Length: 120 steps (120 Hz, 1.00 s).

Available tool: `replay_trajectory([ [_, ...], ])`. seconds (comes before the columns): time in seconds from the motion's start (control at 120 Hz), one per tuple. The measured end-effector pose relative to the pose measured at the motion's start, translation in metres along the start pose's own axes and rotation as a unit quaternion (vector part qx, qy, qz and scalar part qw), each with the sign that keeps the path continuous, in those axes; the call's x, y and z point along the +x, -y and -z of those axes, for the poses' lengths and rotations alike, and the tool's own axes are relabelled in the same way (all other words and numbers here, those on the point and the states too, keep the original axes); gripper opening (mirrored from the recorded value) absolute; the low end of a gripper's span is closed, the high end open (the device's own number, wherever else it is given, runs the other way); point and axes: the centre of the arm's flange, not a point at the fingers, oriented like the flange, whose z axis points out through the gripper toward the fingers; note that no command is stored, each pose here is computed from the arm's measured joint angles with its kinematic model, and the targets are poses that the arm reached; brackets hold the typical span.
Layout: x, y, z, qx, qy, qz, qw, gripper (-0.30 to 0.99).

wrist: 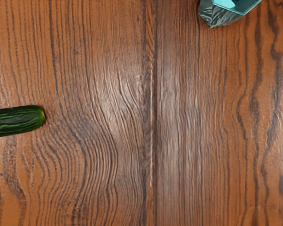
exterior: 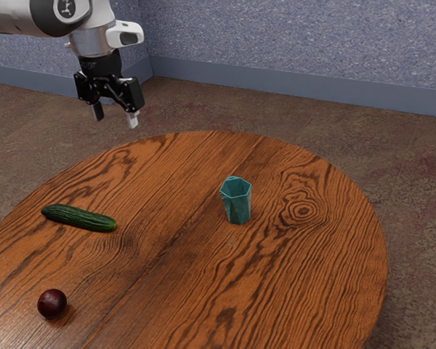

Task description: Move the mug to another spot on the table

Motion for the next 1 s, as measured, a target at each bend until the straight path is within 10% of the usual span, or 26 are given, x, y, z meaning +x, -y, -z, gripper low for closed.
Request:
replay_trajectory([
  [0.367,0.098,-0.061,-0.149,0.021,0.012,-0.008,1.000,0.68],
  [1.0,0.191,-0.064,-0.226,-0.028,-0.031,0.201,0.979,0.68],
])
